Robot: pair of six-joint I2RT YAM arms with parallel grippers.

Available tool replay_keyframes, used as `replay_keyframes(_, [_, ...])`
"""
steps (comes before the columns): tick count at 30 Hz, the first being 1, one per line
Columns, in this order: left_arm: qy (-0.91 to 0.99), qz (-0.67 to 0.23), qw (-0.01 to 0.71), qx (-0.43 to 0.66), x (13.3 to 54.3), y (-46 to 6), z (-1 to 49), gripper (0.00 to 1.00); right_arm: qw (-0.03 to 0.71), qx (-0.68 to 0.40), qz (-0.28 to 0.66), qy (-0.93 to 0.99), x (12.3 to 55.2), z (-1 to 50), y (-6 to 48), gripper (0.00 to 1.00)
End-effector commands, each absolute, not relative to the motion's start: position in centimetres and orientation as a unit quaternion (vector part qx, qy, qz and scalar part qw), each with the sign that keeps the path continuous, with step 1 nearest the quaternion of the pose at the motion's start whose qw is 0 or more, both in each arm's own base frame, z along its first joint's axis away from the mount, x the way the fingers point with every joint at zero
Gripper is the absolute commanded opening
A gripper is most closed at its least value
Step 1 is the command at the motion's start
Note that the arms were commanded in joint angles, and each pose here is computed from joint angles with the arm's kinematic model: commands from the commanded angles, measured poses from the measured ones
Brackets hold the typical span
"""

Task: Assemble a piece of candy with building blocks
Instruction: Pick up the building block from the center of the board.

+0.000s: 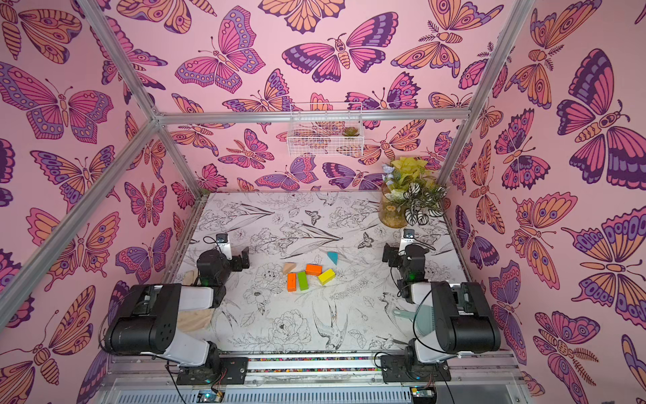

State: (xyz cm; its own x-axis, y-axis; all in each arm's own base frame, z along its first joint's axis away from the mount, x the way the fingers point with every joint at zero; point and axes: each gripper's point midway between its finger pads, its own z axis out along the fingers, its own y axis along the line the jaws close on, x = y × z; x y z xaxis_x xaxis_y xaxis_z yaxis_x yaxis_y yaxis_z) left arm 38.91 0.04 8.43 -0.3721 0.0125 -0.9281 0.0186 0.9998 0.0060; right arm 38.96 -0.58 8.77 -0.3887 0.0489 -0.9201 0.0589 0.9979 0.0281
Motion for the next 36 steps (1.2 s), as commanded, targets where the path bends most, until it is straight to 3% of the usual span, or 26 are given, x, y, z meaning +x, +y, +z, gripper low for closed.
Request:
replay_keyframes(1, [0.824, -0.005, 0.567, 0.004, 39.3, 0.3, 8.8, 0.99, 0.560, 0.030, -0.002, 0.828, 39.5, 9.4, -0.7, 0.99])
replay_keyframes(17, [0.823, -0.002, 0.568, -0.006, 39.5, 0.7, 9.2, 1.00, 0.564, 0.038, -0.007, 0.825, 39.6, 9.6, -0.9, 0.99])
replay_keyframes(20, [0.832, 0.013, 0.553, -0.032, 38.9, 1.6, 11.8, 0.96, 0.556, 0.019, 0.008, 0.831, 40.1, 11.8, -0.2, 0.99])
replay_keyframes(22, [0.817, 0.019, 0.569, -0.093, 38.0, 3.1, 16.4, 1.00, 0.547, 0.027, 0.016, 0.837, 39.9, 14.5, -0.1, 0.99])
replay_keyframes(27, [0.739, -0.066, 0.651, -0.159, 34.6, 2.6, 25.2, 1.00, 0.592, 0.132, 0.088, 0.790, 39.0, 24.9, -0.7, 0.99])
replay_keyframes(30, [0.730, -0.105, 0.663, -0.127, 33.3, 0.9, 27.6, 1.00, 0.620, 0.086, 0.181, 0.758, 38.8, 29.4, 2.3, 0.99])
replay_keyframes(32, [0.751, -0.129, 0.641, -0.098, 33.1, -0.5, 27.5, 1.00, 0.602, 0.054, 0.240, 0.760, 39.0, 30.4, 4.6, 0.99])
replay_keyframes(33, [0.764, -0.144, 0.624, -0.084, 33.0, -1.3, 27.3, 1.00, 0.580, 0.042, 0.264, 0.769, 39.2, 30.2, 5.7, 0.93])
replay_keyframes(36, [0.788, -0.187, 0.582, -0.073, 33.1, -3.0, 26.1, 0.99, 0.520, 0.008, 0.226, 0.823, 39.1, 27.7, 9.0, 0.87])
